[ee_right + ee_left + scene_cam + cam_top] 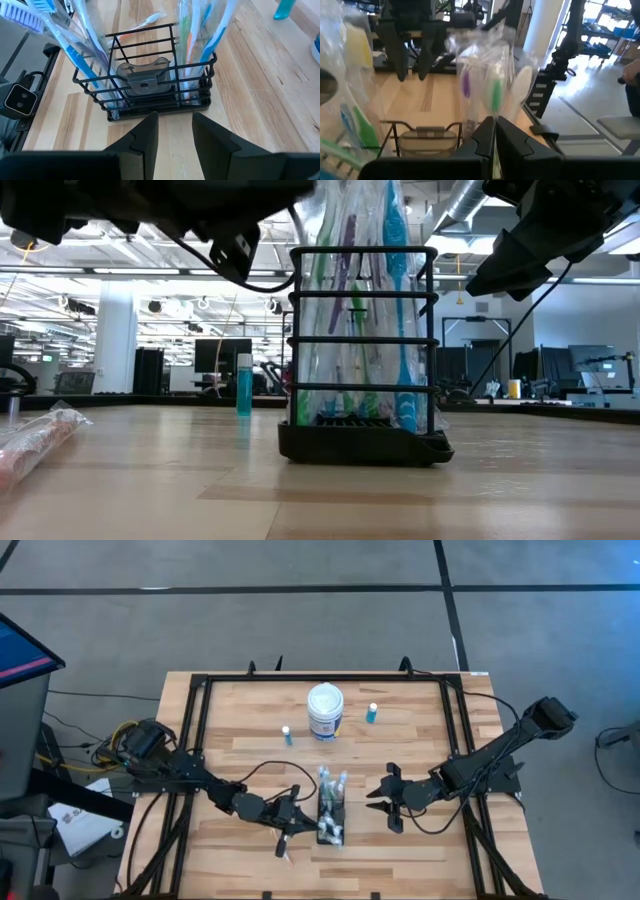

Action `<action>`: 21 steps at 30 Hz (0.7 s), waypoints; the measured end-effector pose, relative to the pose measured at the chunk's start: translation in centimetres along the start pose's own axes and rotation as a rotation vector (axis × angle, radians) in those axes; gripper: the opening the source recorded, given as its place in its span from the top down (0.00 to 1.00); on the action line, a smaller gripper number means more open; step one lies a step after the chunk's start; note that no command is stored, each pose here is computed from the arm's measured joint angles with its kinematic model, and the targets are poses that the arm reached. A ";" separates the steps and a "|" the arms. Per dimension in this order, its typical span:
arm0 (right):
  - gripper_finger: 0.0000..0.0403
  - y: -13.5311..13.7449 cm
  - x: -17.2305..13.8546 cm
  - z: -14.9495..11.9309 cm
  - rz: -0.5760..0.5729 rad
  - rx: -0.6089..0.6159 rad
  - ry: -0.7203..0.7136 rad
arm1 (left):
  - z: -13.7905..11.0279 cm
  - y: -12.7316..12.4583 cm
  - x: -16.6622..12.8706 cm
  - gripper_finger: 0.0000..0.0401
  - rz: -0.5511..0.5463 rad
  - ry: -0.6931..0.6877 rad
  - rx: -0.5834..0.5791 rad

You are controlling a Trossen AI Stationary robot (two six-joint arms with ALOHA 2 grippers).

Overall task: Pick & Place toothbrushing station
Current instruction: Put the green toothbrush into the black mesh organizer, then put the orange toothbrush into the black mesh organizer

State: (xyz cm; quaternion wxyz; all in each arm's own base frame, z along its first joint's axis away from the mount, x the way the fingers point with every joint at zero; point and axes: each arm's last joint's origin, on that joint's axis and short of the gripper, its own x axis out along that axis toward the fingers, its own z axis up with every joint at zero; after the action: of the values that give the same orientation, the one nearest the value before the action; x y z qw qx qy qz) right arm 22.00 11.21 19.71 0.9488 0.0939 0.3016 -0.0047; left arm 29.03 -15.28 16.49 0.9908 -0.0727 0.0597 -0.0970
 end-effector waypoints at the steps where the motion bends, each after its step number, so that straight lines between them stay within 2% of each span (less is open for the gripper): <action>1: 0.73 0.0 0.0 0.0 0.000 0.000 0.000 | 0.1 0.0 0.0 0.97 -0.001 -0.006 -0.002; 6: 0.73 0.0 0.0 0.0 0.000 0.000 0.000 | 0.2 0.0 -0.1 0.92 -0.002 -0.009 0.000; 15: 0.73 0.0 0.0 0.0 0.000 0.000 0.000 | 0.3 -0.2 -0.1 0.76 -0.006 -0.011 -0.001; 21: 0.73 0.0 0.0 0.0 0.000 0.000 0.000 | 0.3 -0.2 -0.1 0.71 -0.007 -0.014 -0.005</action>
State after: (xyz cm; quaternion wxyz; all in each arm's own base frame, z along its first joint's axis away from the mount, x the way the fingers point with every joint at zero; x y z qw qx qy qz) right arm 22.00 11.21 19.71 0.9488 0.0941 0.3016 -0.0049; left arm 28.93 -15.37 16.83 0.9907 -0.0760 0.0529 -0.0998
